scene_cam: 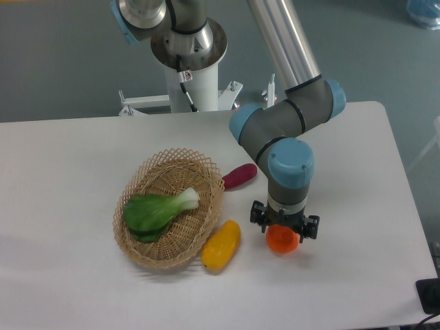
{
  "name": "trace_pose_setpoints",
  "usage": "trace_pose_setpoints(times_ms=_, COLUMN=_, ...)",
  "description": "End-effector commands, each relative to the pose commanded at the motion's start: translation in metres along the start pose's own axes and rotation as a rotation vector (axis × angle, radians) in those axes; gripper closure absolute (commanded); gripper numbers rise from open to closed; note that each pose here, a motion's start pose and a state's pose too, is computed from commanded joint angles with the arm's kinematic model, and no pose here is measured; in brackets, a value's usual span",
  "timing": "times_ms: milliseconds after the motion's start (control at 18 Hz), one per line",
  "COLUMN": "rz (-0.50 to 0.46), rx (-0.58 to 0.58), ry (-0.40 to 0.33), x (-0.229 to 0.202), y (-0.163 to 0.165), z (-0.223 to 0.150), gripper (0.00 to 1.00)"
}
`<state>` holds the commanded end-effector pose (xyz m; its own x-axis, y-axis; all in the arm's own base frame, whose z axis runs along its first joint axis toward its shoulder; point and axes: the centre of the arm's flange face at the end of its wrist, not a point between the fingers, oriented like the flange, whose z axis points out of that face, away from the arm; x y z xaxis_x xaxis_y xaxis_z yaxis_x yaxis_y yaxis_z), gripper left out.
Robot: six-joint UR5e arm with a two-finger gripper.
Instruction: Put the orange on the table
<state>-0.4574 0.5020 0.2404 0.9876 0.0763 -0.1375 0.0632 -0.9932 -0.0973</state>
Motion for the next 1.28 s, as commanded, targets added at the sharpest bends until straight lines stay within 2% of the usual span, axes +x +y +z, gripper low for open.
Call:
trace_pose_setpoints(times_ms=111, rz=-0.002, rx=0.029, ry=-0.027, x=-0.011, y=-0.010, z=-0.018, gripper=0.01)
trace_pose_setpoints(times_ms=278, rz=-0.004, rx=0.054, ry=-0.053, x=-0.020, y=-0.012, z=-0.043, gripper=0.01)
trace_pose_setpoints(times_ms=556, rz=0.109, rx=0.073, ry=-0.089, x=-0.028, y=-0.008, z=-0.088, gripper=0.00)
trace_pose_setpoints(times_ms=667, rz=0.110, rx=0.085, ry=-0.109, x=-0.043, y=-0.002, z=-0.113, gripper=0.00)
trace_pose_setpoints(times_ms=889, rz=0.131, rx=0.075, ry=-0.073, x=-0.071, y=0.005, z=-0.151, gripper=0.00)
trace_pose_setpoints(times_ms=1000, rz=0.174, rx=0.120, ry=-0.062, x=-0.083, y=0.012, z=-0.174, gripper=0.00)
trace_pose_setpoints(times_ms=1056, rz=0.159, rx=0.150, ry=-0.059, x=-0.092, y=0.023, z=-0.185, gripper=0.00)
trace_pose_setpoints(times_ms=1278, rz=0.152, rx=0.156, ry=-0.054, x=-0.095, y=0.035, z=-0.193, gripper=0.00)
